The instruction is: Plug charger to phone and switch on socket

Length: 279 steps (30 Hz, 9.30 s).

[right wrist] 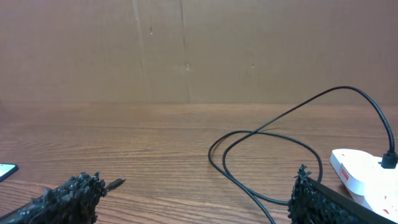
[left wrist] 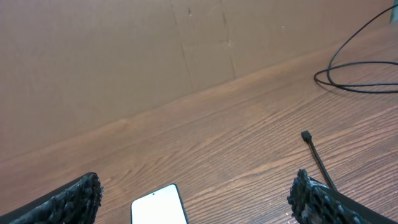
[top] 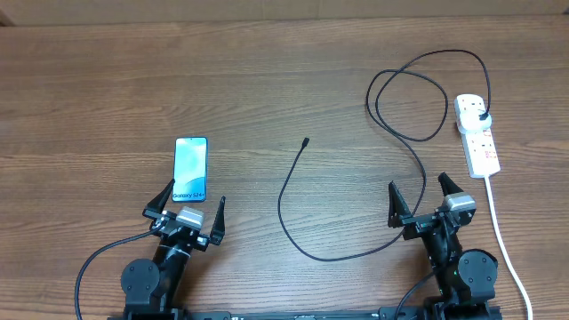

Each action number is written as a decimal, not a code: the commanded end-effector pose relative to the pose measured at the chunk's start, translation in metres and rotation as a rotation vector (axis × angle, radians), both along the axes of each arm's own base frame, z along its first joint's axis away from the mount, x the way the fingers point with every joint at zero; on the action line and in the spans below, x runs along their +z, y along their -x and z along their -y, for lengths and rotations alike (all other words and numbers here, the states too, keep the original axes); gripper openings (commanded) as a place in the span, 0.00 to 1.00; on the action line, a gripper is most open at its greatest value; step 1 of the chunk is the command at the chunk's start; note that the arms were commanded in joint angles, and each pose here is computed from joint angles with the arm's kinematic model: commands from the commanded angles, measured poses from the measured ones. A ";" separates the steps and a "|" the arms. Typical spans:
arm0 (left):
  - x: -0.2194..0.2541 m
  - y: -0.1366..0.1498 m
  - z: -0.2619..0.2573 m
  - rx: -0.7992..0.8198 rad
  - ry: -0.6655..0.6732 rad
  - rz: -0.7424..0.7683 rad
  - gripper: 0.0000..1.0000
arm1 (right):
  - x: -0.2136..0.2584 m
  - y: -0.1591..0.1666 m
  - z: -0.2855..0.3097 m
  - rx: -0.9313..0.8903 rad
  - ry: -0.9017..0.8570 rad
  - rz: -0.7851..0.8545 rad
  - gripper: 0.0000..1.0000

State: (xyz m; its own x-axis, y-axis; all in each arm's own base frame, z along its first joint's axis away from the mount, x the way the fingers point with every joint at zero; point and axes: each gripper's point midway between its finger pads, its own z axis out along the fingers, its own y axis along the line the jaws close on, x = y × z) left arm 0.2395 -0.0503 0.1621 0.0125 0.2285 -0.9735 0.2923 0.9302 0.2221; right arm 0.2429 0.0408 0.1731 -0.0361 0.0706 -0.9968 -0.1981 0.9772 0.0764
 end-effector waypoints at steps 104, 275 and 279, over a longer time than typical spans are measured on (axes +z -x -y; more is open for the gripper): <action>0.016 -0.063 0.019 0.054 0.325 -1.120 1.00 | -0.002 0.000 0.001 -0.008 0.002 0.002 1.00; -0.200 -0.082 -0.008 0.439 0.024 -1.650 0.90 | -0.002 0.000 0.001 -0.008 0.002 0.002 1.00; -0.205 -0.079 -0.008 0.453 0.028 -1.668 0.87 | -0.002 0.000 0.001 -0.008 0.002 0.002 1.00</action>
